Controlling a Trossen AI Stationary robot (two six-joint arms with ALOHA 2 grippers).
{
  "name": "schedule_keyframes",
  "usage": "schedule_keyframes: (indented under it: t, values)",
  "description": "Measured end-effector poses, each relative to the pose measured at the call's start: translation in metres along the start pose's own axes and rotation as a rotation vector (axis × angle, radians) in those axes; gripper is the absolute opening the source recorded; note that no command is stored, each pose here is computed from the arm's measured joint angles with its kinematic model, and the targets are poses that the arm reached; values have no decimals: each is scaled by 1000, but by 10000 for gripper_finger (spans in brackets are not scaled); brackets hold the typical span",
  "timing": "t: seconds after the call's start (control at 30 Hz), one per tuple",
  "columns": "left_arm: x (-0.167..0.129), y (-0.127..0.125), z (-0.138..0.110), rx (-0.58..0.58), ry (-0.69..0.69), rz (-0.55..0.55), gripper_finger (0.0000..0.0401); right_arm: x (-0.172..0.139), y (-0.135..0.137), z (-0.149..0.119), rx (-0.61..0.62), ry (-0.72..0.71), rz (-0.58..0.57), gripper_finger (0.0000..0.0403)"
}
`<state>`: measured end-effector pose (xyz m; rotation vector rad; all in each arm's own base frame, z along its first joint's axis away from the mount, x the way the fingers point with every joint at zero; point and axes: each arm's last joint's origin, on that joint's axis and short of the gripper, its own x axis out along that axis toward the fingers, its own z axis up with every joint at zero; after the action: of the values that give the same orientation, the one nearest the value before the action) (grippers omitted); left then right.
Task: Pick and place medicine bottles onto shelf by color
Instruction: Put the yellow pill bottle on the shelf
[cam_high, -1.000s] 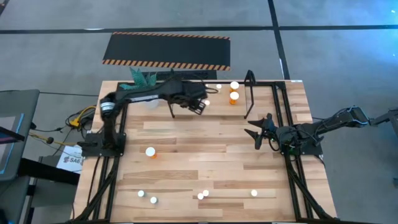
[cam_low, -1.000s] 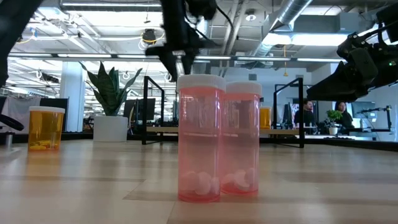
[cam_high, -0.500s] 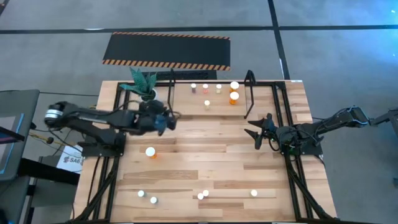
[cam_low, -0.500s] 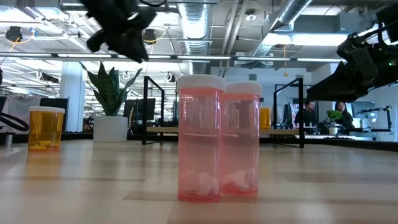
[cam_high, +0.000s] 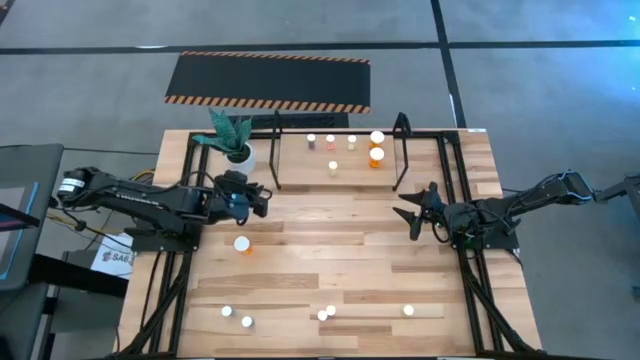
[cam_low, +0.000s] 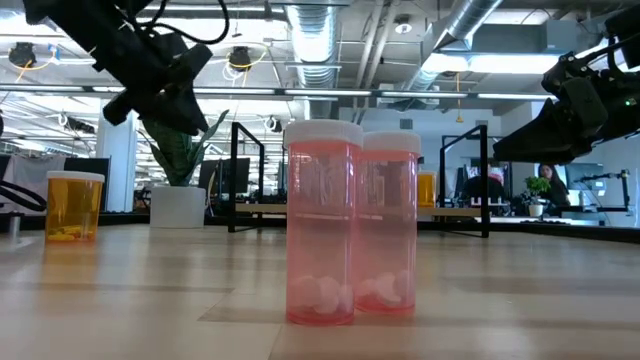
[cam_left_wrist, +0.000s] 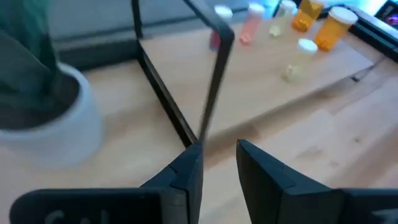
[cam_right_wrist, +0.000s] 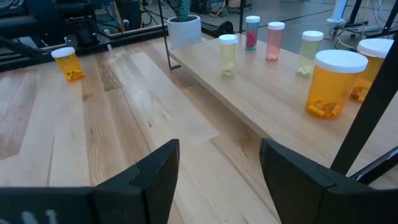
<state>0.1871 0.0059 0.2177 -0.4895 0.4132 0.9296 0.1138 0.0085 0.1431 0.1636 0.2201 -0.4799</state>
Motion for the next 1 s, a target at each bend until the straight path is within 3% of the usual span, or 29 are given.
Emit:
schedule_keyframes:
  t: [0.1, 0.43, 0.7, 0.87, 1.0]
  values:
    - [1, -1, -4, -69, 82, -44, 83, 0, 0, 0, 0, 0, 0, 244]
    - [-1, -12, -9, -120, 351, -283, 83, 0, 0, 0, 0, 0, 0, 244]
    - [-1, -12, -10, -118, 369, -292, 83, 0, 0, 0, -3, 1, 0, 244]
    - [-1, -12, -10, -118, 368, -291, 83, 0, 0, -2, -95, 32, 26, 244]
    - [-1, -12, -10, -118, 367, -290, 83, 0, 0, -2, -94, 30, 24, 244]
